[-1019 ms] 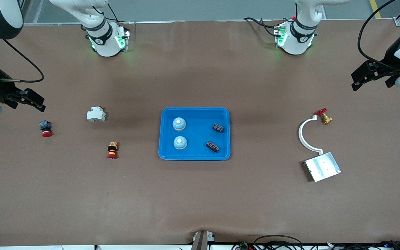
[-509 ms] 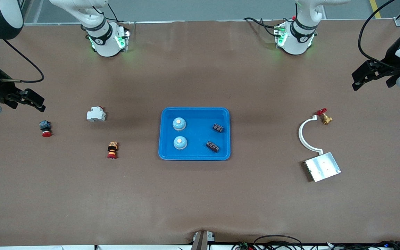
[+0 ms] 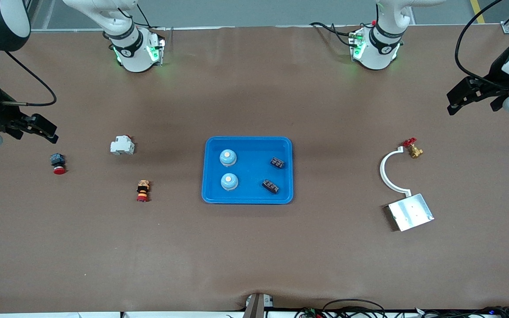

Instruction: Place electrolytic capacitor and blue bell in tray

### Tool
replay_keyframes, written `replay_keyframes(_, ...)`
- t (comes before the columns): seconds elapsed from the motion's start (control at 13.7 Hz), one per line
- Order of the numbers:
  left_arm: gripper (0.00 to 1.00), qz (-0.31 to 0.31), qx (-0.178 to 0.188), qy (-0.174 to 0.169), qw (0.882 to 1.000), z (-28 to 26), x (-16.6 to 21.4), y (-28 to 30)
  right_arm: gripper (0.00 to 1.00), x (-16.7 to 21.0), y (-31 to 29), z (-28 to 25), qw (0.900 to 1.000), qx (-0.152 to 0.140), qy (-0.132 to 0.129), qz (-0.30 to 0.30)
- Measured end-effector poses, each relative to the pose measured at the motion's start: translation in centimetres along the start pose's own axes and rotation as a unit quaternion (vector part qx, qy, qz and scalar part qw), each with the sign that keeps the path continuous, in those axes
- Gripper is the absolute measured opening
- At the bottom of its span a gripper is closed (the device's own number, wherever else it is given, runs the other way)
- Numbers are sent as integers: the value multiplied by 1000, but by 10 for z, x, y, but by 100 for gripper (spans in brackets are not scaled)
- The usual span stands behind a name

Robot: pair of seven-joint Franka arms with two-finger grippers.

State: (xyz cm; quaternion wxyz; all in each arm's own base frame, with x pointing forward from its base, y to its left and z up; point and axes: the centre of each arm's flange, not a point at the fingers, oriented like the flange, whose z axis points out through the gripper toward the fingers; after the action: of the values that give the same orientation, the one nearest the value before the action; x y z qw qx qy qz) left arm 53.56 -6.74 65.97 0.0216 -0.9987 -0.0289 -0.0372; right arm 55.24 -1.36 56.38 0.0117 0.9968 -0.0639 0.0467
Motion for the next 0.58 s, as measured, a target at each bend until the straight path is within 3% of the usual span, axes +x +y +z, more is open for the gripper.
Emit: replay_keyframes(0.58,100,1,0,-3,1000,1,0,1,100,4,-1,6,1000,1,2,0)
